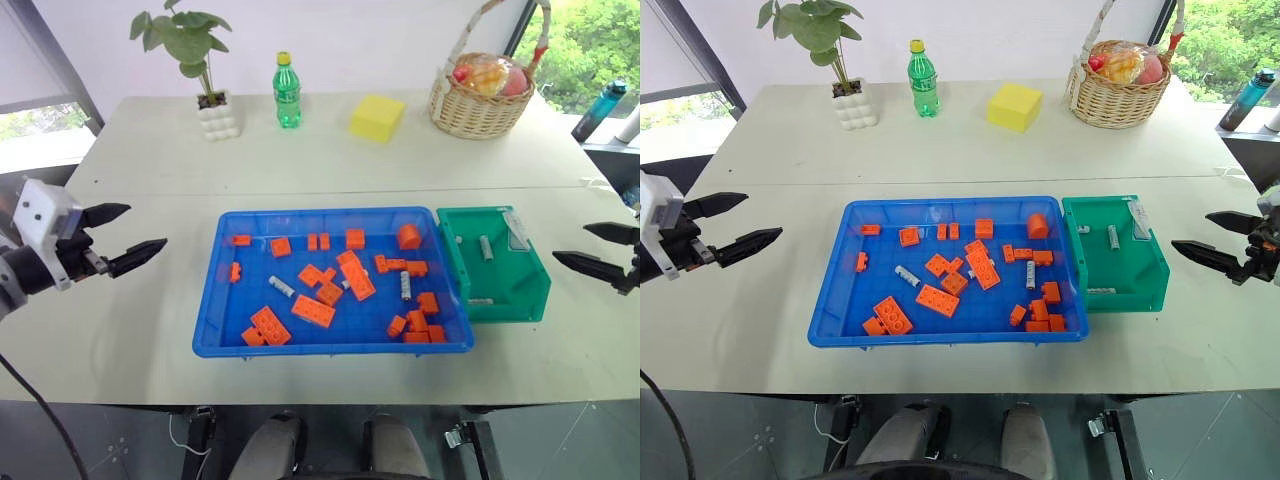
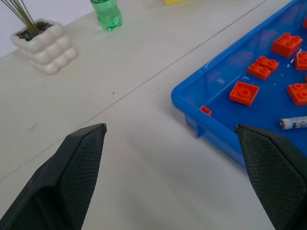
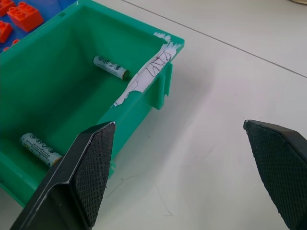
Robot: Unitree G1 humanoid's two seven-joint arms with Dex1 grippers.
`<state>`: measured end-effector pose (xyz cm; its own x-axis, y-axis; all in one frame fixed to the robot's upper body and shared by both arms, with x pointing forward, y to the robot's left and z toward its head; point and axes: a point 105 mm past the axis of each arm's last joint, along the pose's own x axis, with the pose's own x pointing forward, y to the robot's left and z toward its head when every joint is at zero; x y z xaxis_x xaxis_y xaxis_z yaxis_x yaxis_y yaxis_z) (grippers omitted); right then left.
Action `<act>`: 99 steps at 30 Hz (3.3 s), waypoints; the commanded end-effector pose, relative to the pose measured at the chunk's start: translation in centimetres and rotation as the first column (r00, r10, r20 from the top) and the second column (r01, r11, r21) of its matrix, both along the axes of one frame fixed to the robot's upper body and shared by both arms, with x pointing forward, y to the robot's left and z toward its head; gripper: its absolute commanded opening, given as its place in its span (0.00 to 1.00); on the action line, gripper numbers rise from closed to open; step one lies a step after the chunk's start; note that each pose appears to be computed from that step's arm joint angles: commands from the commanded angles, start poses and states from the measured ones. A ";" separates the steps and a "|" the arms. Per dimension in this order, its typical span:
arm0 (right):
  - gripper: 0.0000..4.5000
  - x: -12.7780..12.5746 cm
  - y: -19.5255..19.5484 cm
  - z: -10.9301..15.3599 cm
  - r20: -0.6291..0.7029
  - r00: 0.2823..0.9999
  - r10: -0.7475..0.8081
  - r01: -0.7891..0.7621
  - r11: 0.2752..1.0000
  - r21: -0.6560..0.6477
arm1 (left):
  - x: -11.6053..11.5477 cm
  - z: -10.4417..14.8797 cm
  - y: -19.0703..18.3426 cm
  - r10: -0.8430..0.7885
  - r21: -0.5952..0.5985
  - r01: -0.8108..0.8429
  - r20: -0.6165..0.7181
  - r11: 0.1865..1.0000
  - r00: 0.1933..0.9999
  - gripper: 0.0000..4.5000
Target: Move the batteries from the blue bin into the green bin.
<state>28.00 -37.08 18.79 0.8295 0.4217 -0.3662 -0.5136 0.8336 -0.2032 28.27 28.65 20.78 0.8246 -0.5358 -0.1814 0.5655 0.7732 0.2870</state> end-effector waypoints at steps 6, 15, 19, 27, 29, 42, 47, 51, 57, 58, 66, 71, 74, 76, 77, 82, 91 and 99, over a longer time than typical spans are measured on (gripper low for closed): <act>0.98 -0.3 0.1 0.6 0.042 0.999 0.005 -0.005 1.000 -0.011 | 0.6 1.0 0.3 0.018 0.017 -0.019 0.035 1.000 0.999 1.00; 0.98 0.1 0.1 1.1 0.037 0.999 0.006 -0.005 1.000 -0.018 | 1.0 0.6 -0.1 0.002 -0.001 -0.002 0.021 1.000 1.000 1.00; 0.98 0.4 0.6 2.0 0.051 0.998 0.034 -0.032 0.999 -0.039 | 1.0 0.5 -0.8 -0.029 -0.012 0.030 0.031 0.999 0.999 1.00; 0.98 2.1 4.0 3.7 0.079 0.984 0.158 -0.155 0.987 -0.047 | 1.2 0.6 -1.0 -0.063 0.011 0.063 0.018 0.998 0.998 1.00; 0.98 2.4 5.7 4.6 0.090 0.973 0.215 -0.211 0.976 -0.047 | 1.3 0.9 -1.4 -0.090 0.011 0.090 0.018 0.996 0.996 1.00; 0.98 4.2 28.1 5.4 0.051 0.751 0.658 -0.657 0.753 -0.048 | -1.8 2.2 -5.2 -0.427 0.095 0.435 -0.097 0.895 0.899 1.00; 0.98 4.6 34.8 2.6 -0.022 0.732 0.681 -0.681 0.732 0.013 | -2.1 2.3 -5.5 -0.461 0.113 0.474 -0.121 0.873 0.879 1.00; 0.98 4.5 39.1 0.5 -0.066 0.727 0.684 -0.679 0.730 0.079 | -2.0 2.0 -5.5 -0.460 0.138 0.472 -0.105 0.871 0.881 1.00; 0.98 3.9 41.4 -3.2 -0.147 0.711 0.688 -0.688 0.723 0.057 | -2.4 1.9 -5.8 -0.483 0.136 0.497 -0.123 0.857 0.867 1.00; 0.98 4.0 41.5 -3.8 -0.157 0.712 0.684 -0.686 0.726 0.048 | -2.4 1.9 -5.8 -0.482 0.136 0.496 -0.123 0.857 0.867 1.00; 0.98 3.6 41.3 -7.5 -0.225 0.689 0.689 -0.710 0.704 -0.018 | -2.7 2.0 -6.0 -0.483 0.130 0.497 -0.125 0.858 0.867 1.00; 0.98 3.8 41.1 -9.3 -0.253 0.695 0.673 -0.704 0.709 -0.046 | -2.8 1.9 -6.2 -0.495 0.119 0.510 -0.136 0.852 0.858 1.00; 0.80 3.9 41.1 -9.7 -0.247 0.696 0.674 -0.705 0.706 -0.060 | -2.8 1.9 -6.3 -0.504 0.119 0.520 -0.141 0.846 0.852 1.00; 0.57 3.8 41.2 -9.8 -0.244 0.693 0.678 -0.709 0.703 -0.061 | -2.8 1.9 -6.4 -0.507 0.120 0.523 -0.142 0.844 0.850 1.00; 0.45 3.8 41.2 -9.8 -0.242 0.691 0.681 -0.711 0.701 -0.060 | -2.7 1.9 -6.5 -0.507 0.120 0.524 -0.142 0.843 0.850 1.00; 0.02 3.8 41.5 -9.3 -0.224 0.691 0.687 -0.714 0.698 -0.063 | -2.5 2.0 -6.7 -0.513 0.119 0.529 -0.137 0.840 0.847 1.00; 0.02 5.7 39.2 -1.1 -0.061 0.777 0.626 -0.620 0.779 0.097 | -2.3 1.7 -7.8 -0.552 0.077 0.564 -0.132 0.822 0.823 1.00; 0.02 8.0 24.0 6.2 0.051 0.978 0.200 -0.206 0.962 0.178 | -1.8 1.2 -9.1 -0.590 0.045 0.597 -0.112 0.801 0.800 1.00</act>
<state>36.32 -10.99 23.16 0.6713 0.6765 -0.3028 -0.7254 0.6835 -0.0810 26.46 19.71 21.27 0.3251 -0.8936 -0.3094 0.9382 0.2637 0.2241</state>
